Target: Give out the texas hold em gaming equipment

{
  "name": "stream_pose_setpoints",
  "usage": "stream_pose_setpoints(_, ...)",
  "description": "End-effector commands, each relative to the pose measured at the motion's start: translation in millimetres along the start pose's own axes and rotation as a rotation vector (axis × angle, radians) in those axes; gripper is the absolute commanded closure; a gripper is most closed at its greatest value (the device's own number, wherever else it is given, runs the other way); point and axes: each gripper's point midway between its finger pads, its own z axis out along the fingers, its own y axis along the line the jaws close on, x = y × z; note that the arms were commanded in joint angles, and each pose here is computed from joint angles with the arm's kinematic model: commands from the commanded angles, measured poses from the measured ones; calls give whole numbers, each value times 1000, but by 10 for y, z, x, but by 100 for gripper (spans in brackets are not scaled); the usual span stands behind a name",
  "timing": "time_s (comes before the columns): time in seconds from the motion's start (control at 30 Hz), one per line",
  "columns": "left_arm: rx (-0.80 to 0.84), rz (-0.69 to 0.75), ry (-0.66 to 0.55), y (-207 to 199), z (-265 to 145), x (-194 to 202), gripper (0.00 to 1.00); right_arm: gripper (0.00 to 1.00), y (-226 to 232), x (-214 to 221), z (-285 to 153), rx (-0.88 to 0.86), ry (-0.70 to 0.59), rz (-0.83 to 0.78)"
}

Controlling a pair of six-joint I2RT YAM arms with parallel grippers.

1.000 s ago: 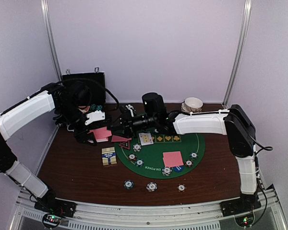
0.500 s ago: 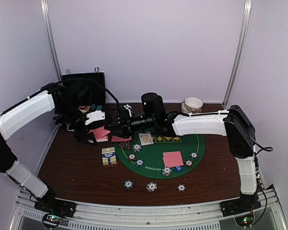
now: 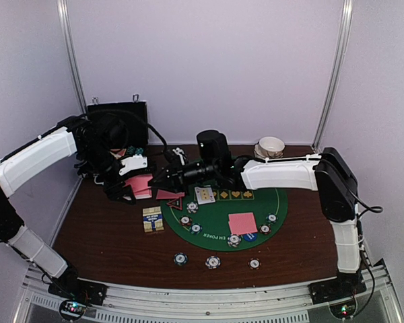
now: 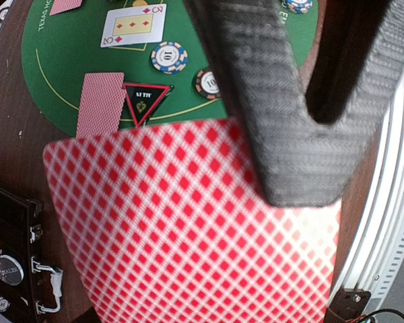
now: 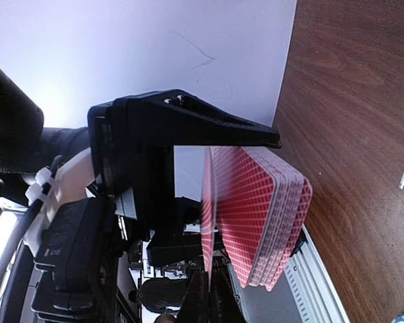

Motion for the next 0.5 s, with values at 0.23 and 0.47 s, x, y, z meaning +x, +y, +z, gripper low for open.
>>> stream_pose_setpoints(0.23, -44, 9, -17, 65, -99, -47, 100, 100, -112, -84, -776, 192, -21, -124)
stream_pose_setpoints(0.47, -39, 3, -5, 63, -69, -22, 100, 100, -437, -140, -1584, 653, 1, -434)
